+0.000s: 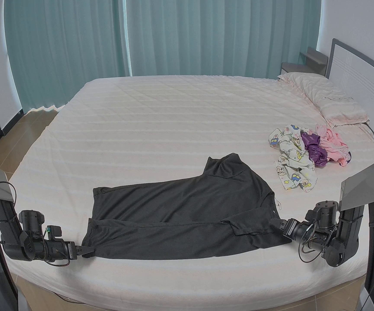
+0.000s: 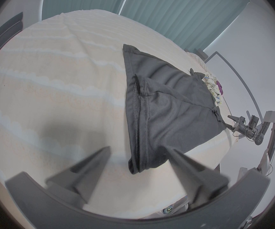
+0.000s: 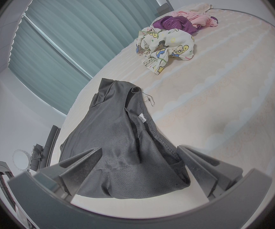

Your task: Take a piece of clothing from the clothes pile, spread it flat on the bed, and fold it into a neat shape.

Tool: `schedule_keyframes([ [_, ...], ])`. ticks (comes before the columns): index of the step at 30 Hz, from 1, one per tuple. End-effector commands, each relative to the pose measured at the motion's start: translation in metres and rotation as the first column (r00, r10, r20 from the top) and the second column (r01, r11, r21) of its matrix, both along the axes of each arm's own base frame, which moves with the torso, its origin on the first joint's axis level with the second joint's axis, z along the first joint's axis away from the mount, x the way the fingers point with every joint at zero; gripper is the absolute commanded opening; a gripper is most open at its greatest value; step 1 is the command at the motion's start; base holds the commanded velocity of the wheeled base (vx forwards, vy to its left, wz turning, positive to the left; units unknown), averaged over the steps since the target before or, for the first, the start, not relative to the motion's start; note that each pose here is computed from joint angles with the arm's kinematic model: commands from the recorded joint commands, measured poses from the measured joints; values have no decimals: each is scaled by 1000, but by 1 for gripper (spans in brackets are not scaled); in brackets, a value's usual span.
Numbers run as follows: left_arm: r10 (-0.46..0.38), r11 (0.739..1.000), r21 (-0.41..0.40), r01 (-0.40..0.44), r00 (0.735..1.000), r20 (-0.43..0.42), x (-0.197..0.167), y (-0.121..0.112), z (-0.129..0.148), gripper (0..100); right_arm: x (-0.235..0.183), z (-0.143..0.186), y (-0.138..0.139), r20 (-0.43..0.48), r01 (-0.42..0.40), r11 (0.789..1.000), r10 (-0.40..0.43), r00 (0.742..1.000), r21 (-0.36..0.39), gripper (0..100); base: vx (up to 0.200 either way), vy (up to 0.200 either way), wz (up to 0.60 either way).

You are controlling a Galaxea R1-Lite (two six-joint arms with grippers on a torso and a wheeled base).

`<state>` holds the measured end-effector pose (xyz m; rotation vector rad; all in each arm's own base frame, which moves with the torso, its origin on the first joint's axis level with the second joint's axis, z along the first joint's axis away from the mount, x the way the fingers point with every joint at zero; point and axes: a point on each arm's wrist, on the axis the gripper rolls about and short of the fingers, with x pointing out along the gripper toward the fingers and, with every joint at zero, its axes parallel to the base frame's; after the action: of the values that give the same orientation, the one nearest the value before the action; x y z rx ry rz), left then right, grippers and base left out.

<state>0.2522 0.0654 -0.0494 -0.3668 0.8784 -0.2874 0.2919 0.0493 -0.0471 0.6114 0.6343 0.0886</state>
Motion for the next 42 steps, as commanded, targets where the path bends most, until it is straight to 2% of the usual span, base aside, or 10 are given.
schedule_keyframes([
  [1,5,1000,0,-5,999,40,6,2,6,100,0,-1,1,-2,-3,1000,3,1000,0,100,0,0,0],
  [5,60,997,-46,-57,995,74,18,2,16,100,0,0,1,2,-3,1000,3,1000,0,100,0,0,0],
  [10,161,972,-184,-143,984,82,46,-11,28,100,1,0,2,5,-6,1000,6,1000,1,100,0,0,0],
  [13,193,959,-227,-168,977,94,54,-21,31,100,1,0,2,3,-6,1000,6,1000,0,100,0,0,0],
  [19,280,955,-132,-265,952,119,73,-44,15,100,0,-2,3,-2,-10,1000,10,1000,0,100,0,0,0],
  [28,289,953,-123,-276,951,106,72,-50,10,100,0,-2,4,-3,-12,1000,12,1000,-1,100,0,0,0],
  [29,291,953,-123,-278,951,105,73,-50,10,0,1,-2,4,-2,-14,1000,14,1000,0,100,0,0,0],
  [42,365,930,-93,-355,922,126,77,-35,9,0,6,-3,8,17,-22,1000,22,1000,0,100,0,0,0],
])
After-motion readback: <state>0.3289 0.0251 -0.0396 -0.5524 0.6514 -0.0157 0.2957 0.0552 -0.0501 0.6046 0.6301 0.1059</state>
